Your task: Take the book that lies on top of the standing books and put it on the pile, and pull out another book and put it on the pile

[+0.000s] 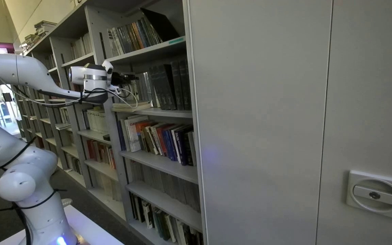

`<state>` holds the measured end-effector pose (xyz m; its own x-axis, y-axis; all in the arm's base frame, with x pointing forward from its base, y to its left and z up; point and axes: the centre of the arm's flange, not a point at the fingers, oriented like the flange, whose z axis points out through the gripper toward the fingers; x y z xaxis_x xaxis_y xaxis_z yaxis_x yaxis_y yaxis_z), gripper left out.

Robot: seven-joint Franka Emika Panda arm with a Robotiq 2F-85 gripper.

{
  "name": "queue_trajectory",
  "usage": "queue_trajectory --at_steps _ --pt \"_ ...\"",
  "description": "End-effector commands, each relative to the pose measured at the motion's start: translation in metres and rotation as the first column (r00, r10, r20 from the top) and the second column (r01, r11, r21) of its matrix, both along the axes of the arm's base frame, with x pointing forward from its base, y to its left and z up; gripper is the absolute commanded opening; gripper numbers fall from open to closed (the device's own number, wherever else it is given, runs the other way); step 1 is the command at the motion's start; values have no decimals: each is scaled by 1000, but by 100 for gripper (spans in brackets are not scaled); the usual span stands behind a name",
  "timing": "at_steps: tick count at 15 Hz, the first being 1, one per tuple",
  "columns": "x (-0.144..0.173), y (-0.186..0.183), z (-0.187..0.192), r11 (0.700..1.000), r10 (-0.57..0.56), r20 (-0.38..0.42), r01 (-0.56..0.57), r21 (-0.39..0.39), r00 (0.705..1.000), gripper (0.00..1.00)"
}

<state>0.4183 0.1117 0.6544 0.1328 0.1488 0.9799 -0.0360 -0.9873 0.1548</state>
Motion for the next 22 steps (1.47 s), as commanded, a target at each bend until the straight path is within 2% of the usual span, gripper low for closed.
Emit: queue_trajectory --at_steps 1,8,15,16,22 --pt "-4 12 -29 1000 -20 15 20 -12 1000 100" --pt "28 48 -50 1000 -3 -42 3 -2 999 100" --pt "64 83 -53 1000 6 -44 -7 -25 999 100" --pt "39 79 -54 999 12 -59 -14 -33 998 100" --pt "41 83 -57 999 15 -64 -18 -37 998 100"
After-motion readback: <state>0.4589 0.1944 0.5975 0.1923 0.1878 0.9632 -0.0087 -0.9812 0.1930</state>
